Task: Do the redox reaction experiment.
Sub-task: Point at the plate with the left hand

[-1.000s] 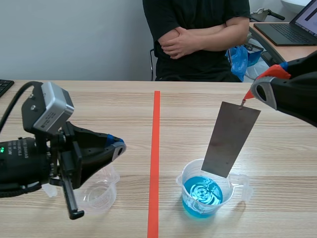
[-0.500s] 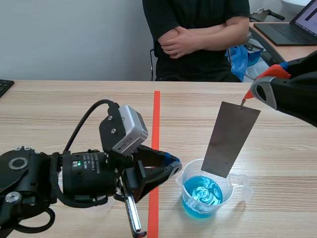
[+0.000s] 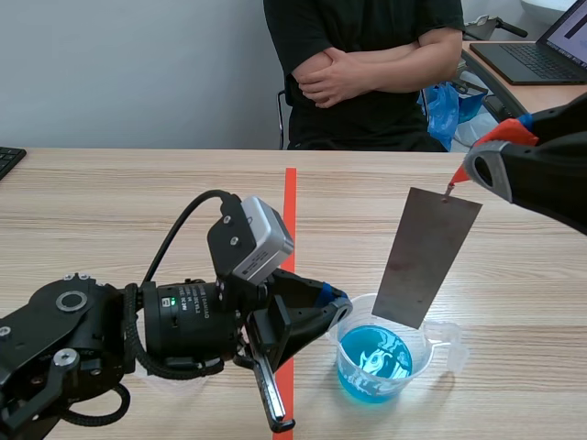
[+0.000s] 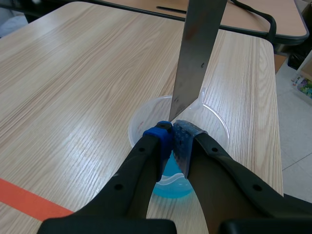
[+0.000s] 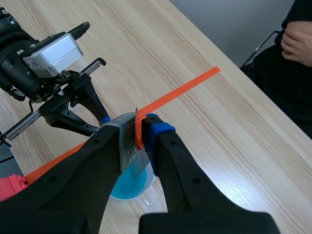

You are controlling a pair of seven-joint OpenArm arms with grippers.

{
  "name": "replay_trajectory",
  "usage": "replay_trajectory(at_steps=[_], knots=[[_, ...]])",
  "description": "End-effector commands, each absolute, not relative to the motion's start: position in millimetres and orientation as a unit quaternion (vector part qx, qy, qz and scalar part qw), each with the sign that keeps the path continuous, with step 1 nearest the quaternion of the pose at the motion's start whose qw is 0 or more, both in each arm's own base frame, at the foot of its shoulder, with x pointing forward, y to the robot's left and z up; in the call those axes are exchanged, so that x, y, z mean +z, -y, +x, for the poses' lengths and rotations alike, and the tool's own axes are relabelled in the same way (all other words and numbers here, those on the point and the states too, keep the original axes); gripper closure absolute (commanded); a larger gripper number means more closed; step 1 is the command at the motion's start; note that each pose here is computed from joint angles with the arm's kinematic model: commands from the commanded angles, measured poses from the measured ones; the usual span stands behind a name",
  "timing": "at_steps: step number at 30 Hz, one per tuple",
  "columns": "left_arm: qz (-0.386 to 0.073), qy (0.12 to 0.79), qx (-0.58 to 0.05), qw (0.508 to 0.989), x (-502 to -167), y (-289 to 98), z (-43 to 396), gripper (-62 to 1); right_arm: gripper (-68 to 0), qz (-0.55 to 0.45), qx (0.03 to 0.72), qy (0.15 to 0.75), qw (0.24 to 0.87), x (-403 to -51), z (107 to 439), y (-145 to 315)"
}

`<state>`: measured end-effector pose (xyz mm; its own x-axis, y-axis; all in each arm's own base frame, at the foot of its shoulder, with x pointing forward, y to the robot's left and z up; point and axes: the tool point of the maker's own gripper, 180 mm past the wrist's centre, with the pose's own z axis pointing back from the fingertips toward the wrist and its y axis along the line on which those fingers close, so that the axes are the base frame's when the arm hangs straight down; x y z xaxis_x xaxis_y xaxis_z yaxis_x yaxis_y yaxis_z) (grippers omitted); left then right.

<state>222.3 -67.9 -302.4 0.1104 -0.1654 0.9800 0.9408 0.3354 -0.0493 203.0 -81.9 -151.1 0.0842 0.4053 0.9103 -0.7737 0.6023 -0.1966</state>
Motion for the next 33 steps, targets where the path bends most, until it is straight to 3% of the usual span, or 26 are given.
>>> replay_trajectory(at_steps=[1,15,33], knots=[[-0.388,0.523,-0.425,0.629,-291,69,226,-4.5,-1.5,0.178,0.415,0.544,0.707,-146,202,79],[-0.362,0.556,-0.405,0.629,-272,49,239,-4.4,-1.5,0.178,0.415,0.543,0.707,-146,202,79],[-0.222,0.641,-0.323,0.66,-205,-76,232,-4.4,-1.5,0.178,0.415,0.544,0.707,-146,202,79]])
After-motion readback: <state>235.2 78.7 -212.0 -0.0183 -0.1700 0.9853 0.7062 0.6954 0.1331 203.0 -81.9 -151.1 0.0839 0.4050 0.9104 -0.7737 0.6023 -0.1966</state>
